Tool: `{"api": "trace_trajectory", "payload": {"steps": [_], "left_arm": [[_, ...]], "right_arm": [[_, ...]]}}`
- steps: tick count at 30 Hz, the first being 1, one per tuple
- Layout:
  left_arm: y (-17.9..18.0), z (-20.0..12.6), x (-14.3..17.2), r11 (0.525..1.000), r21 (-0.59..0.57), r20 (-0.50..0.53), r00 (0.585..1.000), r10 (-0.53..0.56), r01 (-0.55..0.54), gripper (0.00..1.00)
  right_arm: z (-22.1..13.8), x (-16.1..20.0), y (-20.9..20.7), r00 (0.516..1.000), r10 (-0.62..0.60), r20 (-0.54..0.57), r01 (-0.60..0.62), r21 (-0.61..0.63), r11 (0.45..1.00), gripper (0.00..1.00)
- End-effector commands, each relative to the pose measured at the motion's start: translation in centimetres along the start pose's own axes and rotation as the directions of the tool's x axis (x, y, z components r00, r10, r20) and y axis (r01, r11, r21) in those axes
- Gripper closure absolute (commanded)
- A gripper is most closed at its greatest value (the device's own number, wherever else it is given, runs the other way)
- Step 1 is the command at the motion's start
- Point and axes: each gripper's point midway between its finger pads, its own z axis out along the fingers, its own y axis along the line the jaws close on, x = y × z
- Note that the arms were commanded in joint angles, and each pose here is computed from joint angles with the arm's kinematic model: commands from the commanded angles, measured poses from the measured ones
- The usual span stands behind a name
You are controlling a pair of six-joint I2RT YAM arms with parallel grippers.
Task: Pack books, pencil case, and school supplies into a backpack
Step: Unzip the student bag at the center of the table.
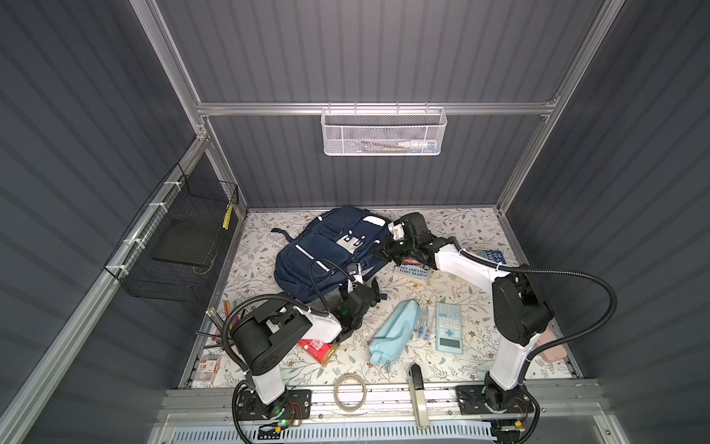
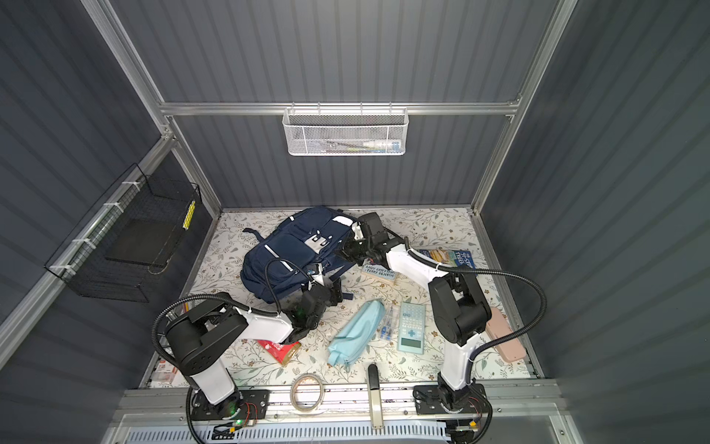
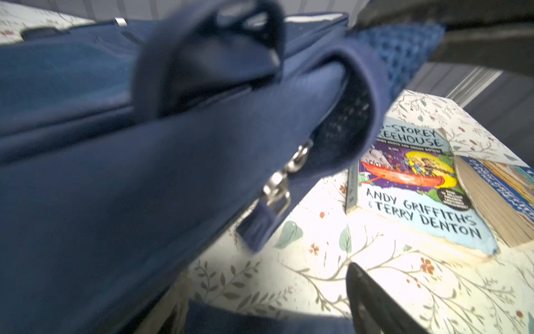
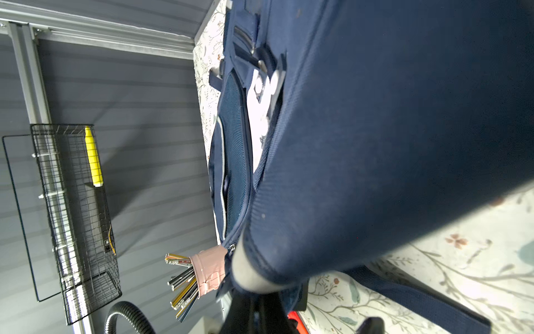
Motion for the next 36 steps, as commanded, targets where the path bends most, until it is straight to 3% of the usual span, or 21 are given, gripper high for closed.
{"api": "trace_trajectory", "payload": {"steps": [1, 5, 7, 8, 13, 14, 23, 36], "left_arm": [[-1.1, -0.1, -3.3, 1.000, 0.006, 0.087, 0.996, -0.008, 0.008, 0.16], [1.0, 0.5, -2.8, 0.986, -0.164, 0.024, 1.000, 0.010, -0.006, 0.19], [1.8, 0.7, -2.4, 0.983, -0.183, 0.014, 1.000, -0.001, 0.004, 0.24], [1.8, 0.8, -2.2, 0.985, -0.170, 0.007, 1.000, -0.016, 0.017, 0.31], [2.5, 0.8, -1.8, 0.984, -0.171, -0.027, 0.999, -0.045, 0.040, 0.95], [2.8, 0.6, -1.7, 0.984, -0.175, -0.032, 0.998, -0.051, 0.045, 1.00], [5.8, -3.3, 0.3, 0.977, -0.199, -0.137, 0.986, -0.099, 0.070, 1.00], [8.6, -6.0, -1.0, 0.975, -0.205, -0.185, 0.975, -0.122, 0.083, 1.00]], "right_arm": [[-0.9, 0.9, 2.1, 0.999, -0.045, -0.021, 0.043, -0.072, 0.996, 1.00], [-0.8, 1.4, 1.5, 0.998, -0.041, -0.037, 0.039, -0.068, 0.997, 1.00], [-0.9, 1.6, 1.5, 0.998, -0.041, -0.041, 0.038, -0.073, 0.997, 1.00], [-0.9, 1.7, 1.5, 0.998, -0.041, -0.042, 0.038, -0.073, 0.997, 1.00], [-0.9, 1.6, 1.5, 0.998, -0.039, -0.040, 0.036, -0.080, 0.996, 1.00], [-0.9, 1.5, 1.5, 0.999, -0.039, -0.038, 0.035, -0.082, 0.996, 1.00], [-1.6, -0.9, 2.2, 0.999, -0.037, 0.019, 0.039, -0.089, 0.995, 1.00], [-2.5, -3.9, 0.3, 0.998, -0.051, 0.045, 0.053, -0.042, 0.998, 1.00]]}}
